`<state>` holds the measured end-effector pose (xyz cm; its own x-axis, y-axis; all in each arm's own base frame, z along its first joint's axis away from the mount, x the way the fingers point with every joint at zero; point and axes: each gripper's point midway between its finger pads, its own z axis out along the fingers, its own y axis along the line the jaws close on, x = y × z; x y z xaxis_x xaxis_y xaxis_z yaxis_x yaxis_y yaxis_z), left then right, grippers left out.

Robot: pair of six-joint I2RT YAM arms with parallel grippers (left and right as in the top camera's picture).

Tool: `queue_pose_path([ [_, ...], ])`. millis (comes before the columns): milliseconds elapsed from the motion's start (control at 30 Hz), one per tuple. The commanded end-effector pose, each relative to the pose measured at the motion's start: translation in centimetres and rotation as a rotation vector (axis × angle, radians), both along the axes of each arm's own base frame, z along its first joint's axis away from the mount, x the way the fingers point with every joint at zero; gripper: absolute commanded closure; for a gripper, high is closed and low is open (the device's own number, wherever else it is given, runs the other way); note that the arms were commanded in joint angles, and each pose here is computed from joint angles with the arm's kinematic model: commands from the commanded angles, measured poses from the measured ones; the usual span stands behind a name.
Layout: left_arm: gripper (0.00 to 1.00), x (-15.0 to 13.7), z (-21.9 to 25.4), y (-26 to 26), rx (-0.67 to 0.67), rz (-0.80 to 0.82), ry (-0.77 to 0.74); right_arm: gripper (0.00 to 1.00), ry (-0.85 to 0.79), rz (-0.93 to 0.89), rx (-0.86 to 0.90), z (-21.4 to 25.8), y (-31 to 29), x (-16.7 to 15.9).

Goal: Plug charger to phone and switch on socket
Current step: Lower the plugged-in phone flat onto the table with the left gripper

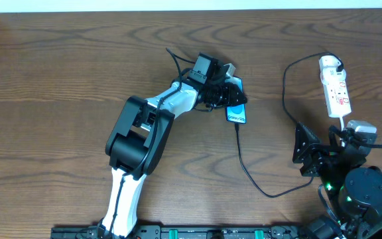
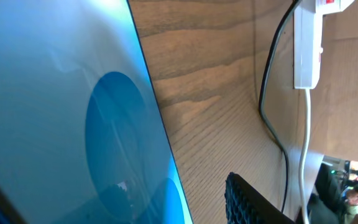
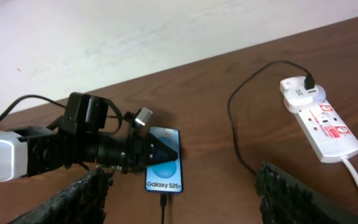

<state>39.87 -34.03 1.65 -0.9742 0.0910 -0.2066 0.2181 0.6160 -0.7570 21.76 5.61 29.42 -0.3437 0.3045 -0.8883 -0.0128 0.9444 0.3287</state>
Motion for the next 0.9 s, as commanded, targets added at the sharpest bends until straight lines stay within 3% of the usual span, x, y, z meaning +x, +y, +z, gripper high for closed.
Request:
queue_pose_path([
  [0, 0.51, -0.4, -4.5, 2.3, 0.148, 0.018, -0.005, 0.26, 0.011, -0.027, 0.024, 0.0, -0.4, -0.1],
  [133, 0.51, -0.5, -4.6, 2.4, 0.157, 0.011, -0.010, 0.26, 0.039, -0.033, 0.025, -0.6, -0.5, -0.3],
  [433, 0.49, -0.5, -6.8, 5.3, 0.339, 0.080, 0.007, 0.25, 0.059, -0.038, 0.023, -1.1, -0.6, -0.5],
  [867, 0.43, -0.6, -6.9, 5.5, 0.350, 0.082, 0.012, 0.23, 0.074, -0.039, 0.013, -1.6, -0.7, -0.6],
])
